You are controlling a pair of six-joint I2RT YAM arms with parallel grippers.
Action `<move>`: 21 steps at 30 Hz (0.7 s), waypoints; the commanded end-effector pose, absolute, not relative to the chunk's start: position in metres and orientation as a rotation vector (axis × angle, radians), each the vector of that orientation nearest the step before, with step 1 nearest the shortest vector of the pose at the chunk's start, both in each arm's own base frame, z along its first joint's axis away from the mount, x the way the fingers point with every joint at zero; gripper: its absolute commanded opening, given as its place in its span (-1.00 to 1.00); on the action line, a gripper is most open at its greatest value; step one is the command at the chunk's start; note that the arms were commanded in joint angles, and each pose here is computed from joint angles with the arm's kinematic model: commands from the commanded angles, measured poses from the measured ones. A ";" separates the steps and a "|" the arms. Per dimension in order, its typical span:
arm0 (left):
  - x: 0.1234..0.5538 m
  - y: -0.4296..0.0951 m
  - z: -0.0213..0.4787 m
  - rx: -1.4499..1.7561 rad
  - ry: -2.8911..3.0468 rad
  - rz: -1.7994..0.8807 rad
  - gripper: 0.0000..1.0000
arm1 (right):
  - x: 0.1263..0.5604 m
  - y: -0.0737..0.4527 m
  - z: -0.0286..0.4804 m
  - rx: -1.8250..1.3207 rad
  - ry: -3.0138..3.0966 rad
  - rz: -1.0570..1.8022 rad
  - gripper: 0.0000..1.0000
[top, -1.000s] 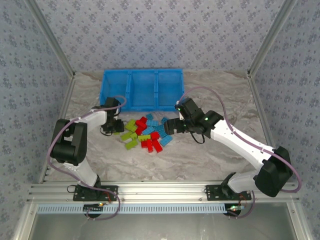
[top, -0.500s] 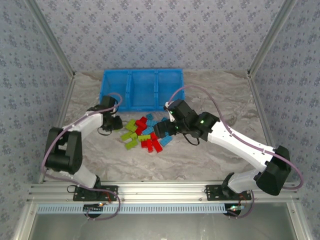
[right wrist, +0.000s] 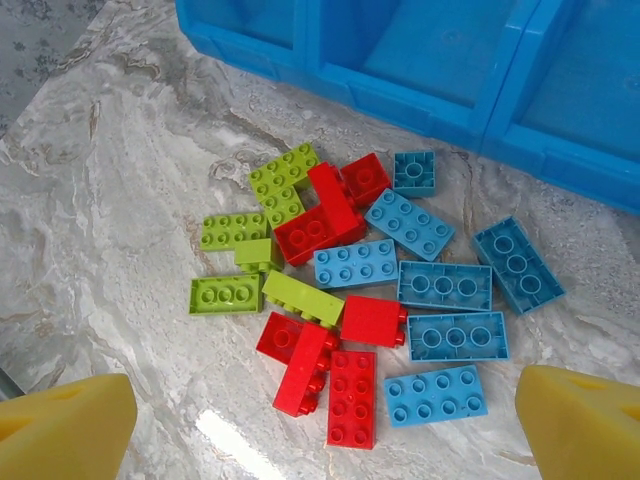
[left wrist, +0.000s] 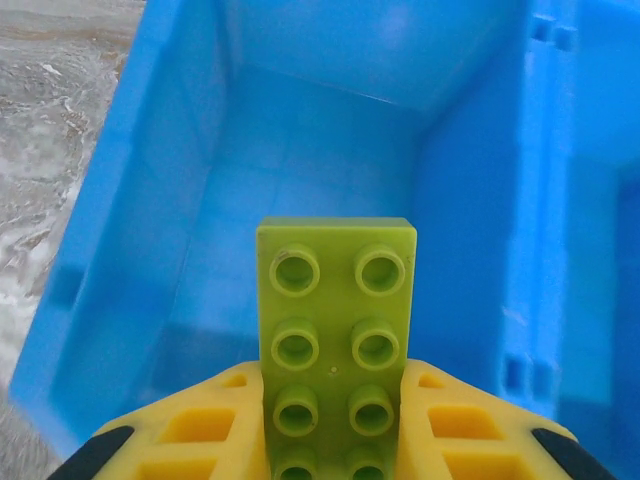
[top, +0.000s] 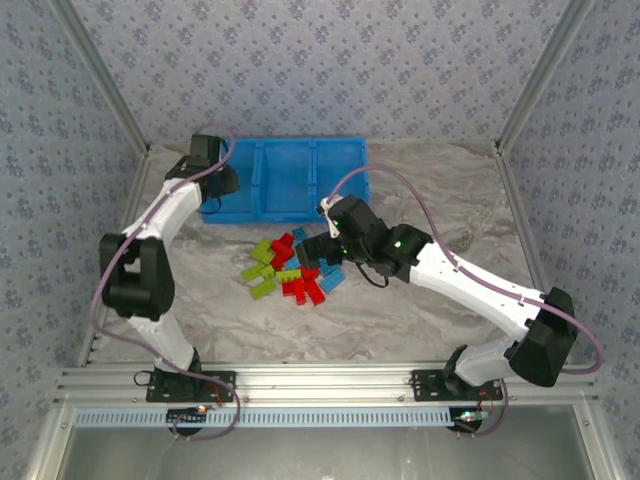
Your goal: Sort the legos into containers by color
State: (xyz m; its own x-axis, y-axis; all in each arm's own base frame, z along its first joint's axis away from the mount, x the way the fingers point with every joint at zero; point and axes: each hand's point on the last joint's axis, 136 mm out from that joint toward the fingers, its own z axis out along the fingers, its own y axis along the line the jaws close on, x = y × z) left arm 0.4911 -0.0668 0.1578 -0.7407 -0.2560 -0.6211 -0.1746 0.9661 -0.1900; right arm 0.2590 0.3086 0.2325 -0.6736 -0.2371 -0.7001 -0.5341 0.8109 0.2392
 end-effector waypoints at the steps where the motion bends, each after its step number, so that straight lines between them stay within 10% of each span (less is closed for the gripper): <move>1: 0.505 -0.065 0.156 -0.277 2.449 -0.123 -0.32 | 0.263 0.303 0.238 -0.542 2.301 0.527 1.00; 11: 0.497 -0.073 0.196 -0.273 2.392 -0.204 -0.04 | 0.275 0.264 0.216 -0.352 2.358 0.433 1.00; 21: 0.351 -0.173 0.285 0.238 2.224 -0.382 0.04 | 0.307 0.225 0.154 -0.174 2.479 0.253 0.89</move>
